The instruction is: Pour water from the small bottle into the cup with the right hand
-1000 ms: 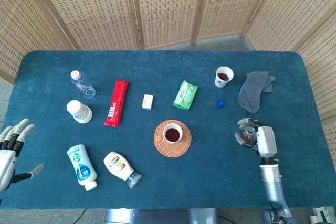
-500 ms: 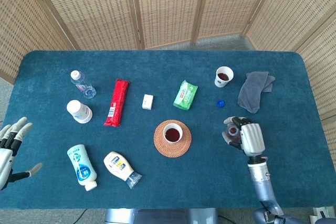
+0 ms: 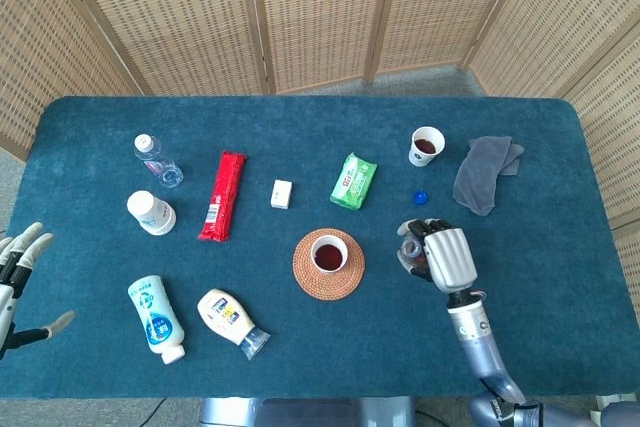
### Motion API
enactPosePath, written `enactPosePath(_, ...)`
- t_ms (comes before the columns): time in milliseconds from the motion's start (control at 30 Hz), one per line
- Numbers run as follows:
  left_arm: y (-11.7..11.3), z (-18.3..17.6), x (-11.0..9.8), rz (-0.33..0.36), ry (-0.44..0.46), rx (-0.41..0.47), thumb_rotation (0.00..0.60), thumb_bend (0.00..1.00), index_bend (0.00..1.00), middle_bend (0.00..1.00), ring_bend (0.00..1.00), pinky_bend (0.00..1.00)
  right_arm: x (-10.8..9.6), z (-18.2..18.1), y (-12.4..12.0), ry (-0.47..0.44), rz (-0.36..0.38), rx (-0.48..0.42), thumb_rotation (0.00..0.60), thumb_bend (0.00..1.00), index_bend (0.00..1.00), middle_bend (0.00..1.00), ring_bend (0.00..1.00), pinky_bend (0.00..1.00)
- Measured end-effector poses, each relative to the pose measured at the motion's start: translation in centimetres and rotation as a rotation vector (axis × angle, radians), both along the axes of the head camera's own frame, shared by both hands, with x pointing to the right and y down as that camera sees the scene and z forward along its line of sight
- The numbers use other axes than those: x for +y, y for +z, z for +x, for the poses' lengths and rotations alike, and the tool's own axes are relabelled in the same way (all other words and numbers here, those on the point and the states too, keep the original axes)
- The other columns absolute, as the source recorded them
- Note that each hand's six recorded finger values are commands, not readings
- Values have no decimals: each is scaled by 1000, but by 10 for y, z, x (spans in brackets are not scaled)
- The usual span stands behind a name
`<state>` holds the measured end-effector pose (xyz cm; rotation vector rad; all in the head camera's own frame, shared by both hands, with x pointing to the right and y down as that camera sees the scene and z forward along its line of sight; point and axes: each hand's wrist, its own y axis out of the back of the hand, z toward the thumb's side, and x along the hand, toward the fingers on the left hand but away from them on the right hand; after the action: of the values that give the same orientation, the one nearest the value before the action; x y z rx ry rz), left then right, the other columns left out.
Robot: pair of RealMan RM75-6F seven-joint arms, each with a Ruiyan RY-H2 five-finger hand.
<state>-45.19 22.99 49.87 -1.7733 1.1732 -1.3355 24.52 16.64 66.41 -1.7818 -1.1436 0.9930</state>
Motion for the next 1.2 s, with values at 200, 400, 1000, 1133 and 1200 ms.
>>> enactPosePath(200, 0, 0, 0, -4, 1, -1, 600, 146, 0, 0, 0, 0, -2, -14, 1, -37, 4, 36, 600, 654, 454, 672, 561, 890)
enactPosePath(400, 0, 1, 0, -5, 3, 2, 600, 146, 0, 0, 0, 0, -4, -32, -2, -84, 23, 71, 600, 654, 454, 671, 561, 890)
enactPosePath(1000, -6, -6, 0, 9, -15, 20, 600, 147, 0, 0, 0, 0, -8, -70, 0, -196, 92, 248, 600, 655, 460, 681, 565, 889)
enactPosePath(1133, -6, -7, -1, 6, -14, 20, 600, 147, 0, 0, 0, 0, -9, -75, 2, -204, 110, 296, 600, 656, 469, 686, 574, 890)
enactPosePath(1200, -6, -7, 0, 6, -14, 20, 600, 146, 0, 0, 0, 0, -9, -76, 3, -206, 113, 309, 600, 656, 468, 687, 574, 889)
